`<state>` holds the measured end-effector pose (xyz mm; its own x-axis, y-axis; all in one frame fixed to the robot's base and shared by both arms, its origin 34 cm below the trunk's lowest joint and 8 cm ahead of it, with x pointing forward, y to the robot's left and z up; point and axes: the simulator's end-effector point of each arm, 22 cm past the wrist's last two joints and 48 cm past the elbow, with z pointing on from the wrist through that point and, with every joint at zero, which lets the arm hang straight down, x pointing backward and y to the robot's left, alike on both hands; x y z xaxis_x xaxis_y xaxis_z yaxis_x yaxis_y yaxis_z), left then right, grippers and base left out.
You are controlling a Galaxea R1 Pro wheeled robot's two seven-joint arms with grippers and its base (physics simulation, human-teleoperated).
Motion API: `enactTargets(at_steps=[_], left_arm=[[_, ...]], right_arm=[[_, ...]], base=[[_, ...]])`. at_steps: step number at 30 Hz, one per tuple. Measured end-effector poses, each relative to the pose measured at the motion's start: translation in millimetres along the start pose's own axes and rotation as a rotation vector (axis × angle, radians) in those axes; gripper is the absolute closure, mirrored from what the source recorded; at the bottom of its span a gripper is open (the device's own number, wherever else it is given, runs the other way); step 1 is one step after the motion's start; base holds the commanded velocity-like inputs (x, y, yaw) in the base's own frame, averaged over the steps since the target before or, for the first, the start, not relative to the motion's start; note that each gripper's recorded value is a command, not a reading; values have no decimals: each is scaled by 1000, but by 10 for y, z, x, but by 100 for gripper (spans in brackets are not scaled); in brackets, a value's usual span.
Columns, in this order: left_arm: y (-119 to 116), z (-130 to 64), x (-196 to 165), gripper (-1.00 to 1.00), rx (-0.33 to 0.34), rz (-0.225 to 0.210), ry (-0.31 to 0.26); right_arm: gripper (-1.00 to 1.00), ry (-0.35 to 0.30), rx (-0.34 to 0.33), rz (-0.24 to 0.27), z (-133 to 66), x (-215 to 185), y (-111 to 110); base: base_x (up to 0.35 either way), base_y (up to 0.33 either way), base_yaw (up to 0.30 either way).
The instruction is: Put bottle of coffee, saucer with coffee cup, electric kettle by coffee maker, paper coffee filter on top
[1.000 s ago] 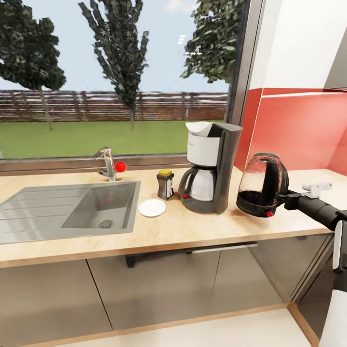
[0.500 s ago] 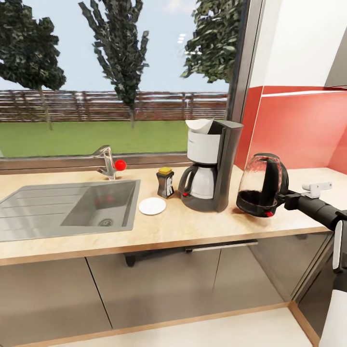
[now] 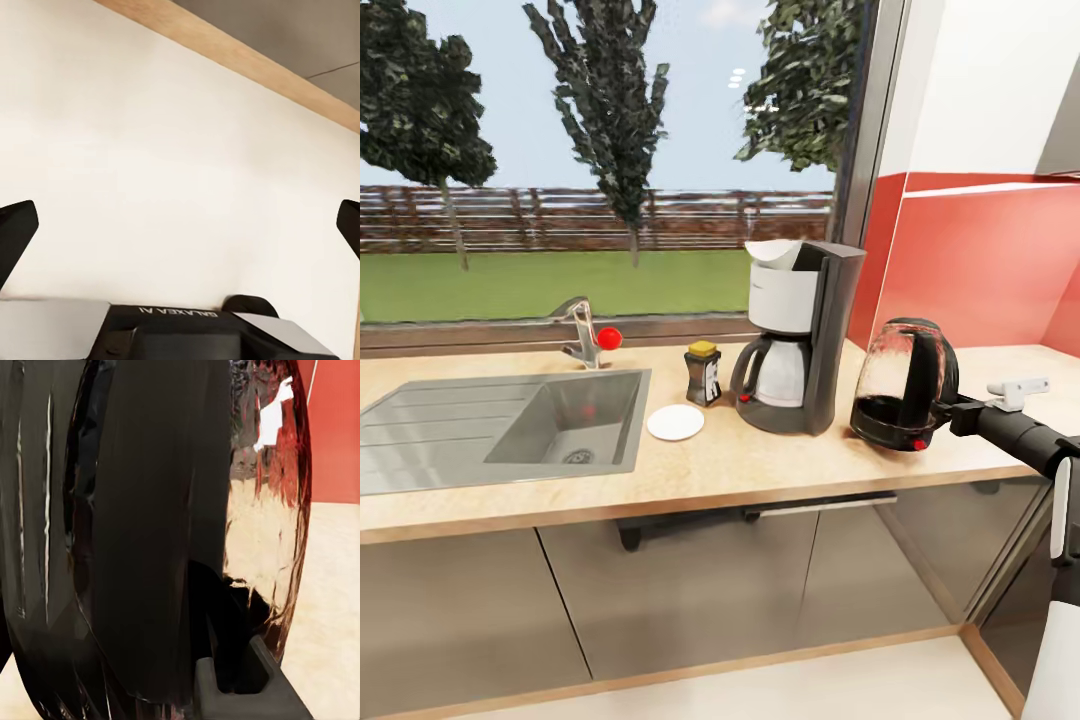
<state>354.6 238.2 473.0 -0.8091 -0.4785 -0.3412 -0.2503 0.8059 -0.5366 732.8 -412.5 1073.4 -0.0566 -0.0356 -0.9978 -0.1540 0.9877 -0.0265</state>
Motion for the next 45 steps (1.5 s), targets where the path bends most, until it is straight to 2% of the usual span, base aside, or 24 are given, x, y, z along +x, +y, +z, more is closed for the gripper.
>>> enactTargets(at_steps=[31, 45], left_arm=[[79, 105, 57, -100, 0, 0, 0], [170, 225, 123, -100, 1, 1, -1]], right_arm=[[100, -2, 1, 0, -5, 139, 2], [100, -14, -4, 2, -14, 271, 19]], base=[[0, 0, 0], [0, 0, 0]])
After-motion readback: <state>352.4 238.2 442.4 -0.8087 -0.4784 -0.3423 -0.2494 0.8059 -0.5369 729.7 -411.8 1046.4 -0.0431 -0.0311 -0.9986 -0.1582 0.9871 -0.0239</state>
